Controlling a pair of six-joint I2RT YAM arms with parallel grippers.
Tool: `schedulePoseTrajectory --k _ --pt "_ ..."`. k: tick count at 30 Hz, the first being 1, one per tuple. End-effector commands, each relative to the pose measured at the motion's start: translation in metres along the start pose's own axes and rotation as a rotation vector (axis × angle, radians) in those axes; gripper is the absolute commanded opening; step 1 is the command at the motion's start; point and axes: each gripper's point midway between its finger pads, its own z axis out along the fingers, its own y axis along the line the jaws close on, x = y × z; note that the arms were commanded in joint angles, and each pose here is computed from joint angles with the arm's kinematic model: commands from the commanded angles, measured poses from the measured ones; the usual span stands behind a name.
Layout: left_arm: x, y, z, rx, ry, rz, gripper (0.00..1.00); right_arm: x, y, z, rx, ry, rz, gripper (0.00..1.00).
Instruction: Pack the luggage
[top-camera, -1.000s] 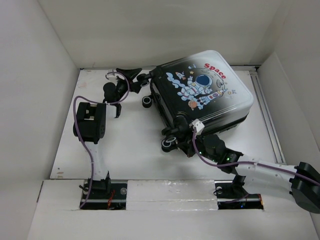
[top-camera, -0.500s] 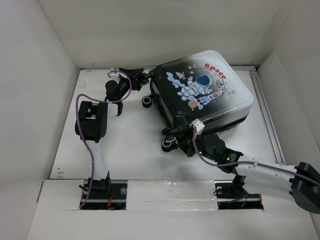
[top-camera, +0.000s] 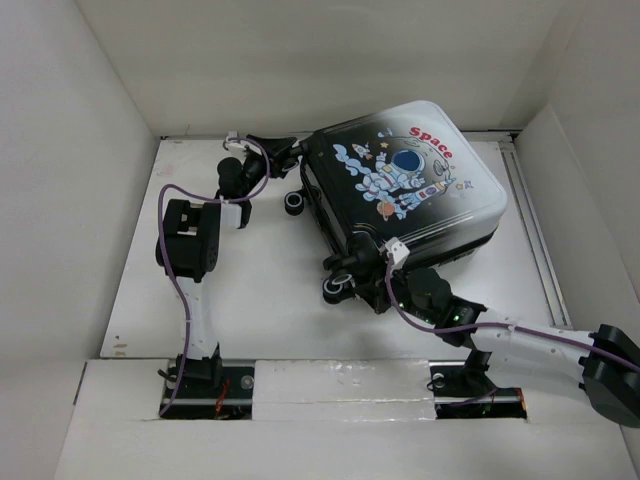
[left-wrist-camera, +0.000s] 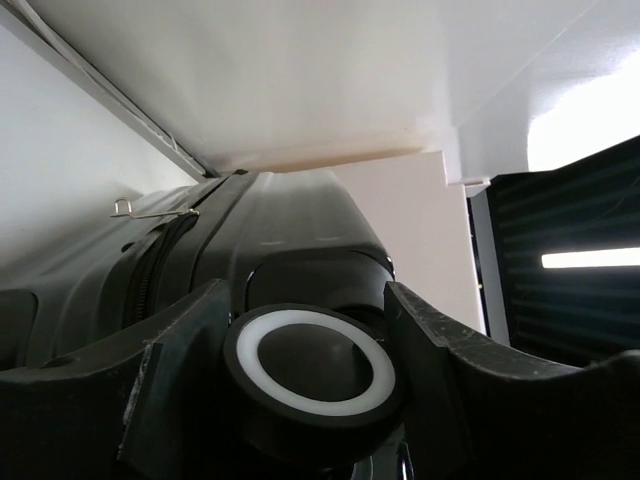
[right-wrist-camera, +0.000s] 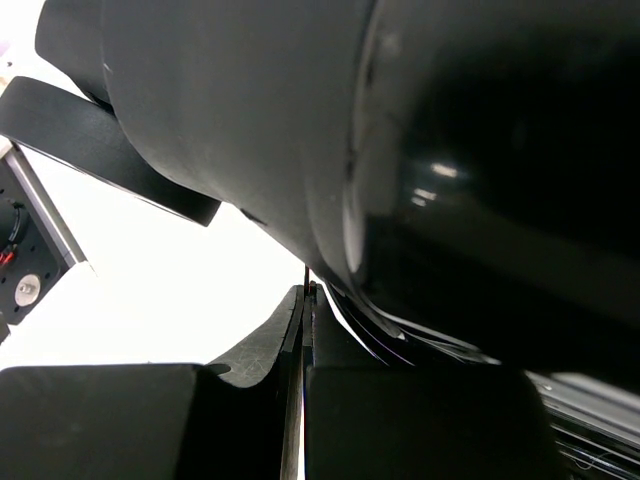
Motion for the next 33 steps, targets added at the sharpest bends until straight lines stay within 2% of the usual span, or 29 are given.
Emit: schedulePoseTrajectory --k 1,2,4,5,6,11,18,19,21,25,26,27,29,31,32,33 --pt "0.013 -0.063 0.007 0.198 0.038 0.116 0.38 -0.022 0.015 -0.001 -0.063 -0.068 -0.002 0.00" --pt "0.011 -0.060 0.010 0.188 0.038 0.111 0.28 -0.025 0.016 -0.002 -0.066 -0.077 -0.002 0.00" --pt "0.010 -0.058 0.012 0.188 0.038 0.111 0.19 -0.025 0.016 -0.003 -0.066 -0.077 -0.002 0.00" --pt "0.010 -0.060 0.013 0.188 0.038 0.111 0.05 -0.025 0.016 -0.003 -0.066 -0.077 -0.002 0.00" --pt "0.010 -0.060 0.013 0.189 0.037 0.120 0.00 -0.027 0.014 -0.005 -0.057 -0.083 -0.001 0.00" --pt "0.009 -0.057 0.001 0.177 0.013 0.174 0.00 -0.032 -0.001 -0.013 0.001 -0.113 0.017 0.00" --pt "-0.007 -0.050 -0.057 0.145 -0.105 0.265 0.00 -0.066 -0.014 -0.024 -0.013 -0.161 0.014 0.00" --pt "-0.001 -0.033 -0.072 0.103 -0.115 0.243 0.00 -0.080 -0.019 -0.026 -0.005 -0.185 0.007 0.00" --pt "0.004 -0.050 -0.093 0.150 -0.145 0.278 0.00 -0.093 -0.025 -0.027 0.014 -0.198 -0.015 0.00" --pt "0.028 -0.048 -0.131 0.127 -0.158 0.286 0.00 -0.121 -0.040 -0.028 0.058 -0.232 -0.048 0.00" --pt "0.041 -0.032 -0.146 0.081 -0.147 0.261 0.00 -0.132 -0.045 -0.030 0.076 -0.256 -0.048 0.00" --pt "0.052 -0.046 -0.154 0.116 -0.142 0.272 0.00 -0.130 -0.051 -0.028 0.091 -0.246 -0.051 0.00" --pt "0.064 -0.040 -0.168 0.088 -0.151 0.252 0.00 -0.133 -0.046 -0.028 0.065 -0.255 -0.043 0.00" --pt "0.083 -0.030 -0.187 0.046 -0.138 0.234 0.00 -0.100 -0.048 -0.025 0.049 -0.235 0.038 0.00" --pt "0.087 -0.027 -0.192 0.034 -0.141 0.227 0.00 -0.101 -0.036 -0.023 -0.005 -0.295 0.047 0.00" --pt "0.090 -0.028 -0.202 0.031 -0.151 0.226 0.00 -0.067 -0.037 -0.022 -0.021 -0.266 0.086 0.00"
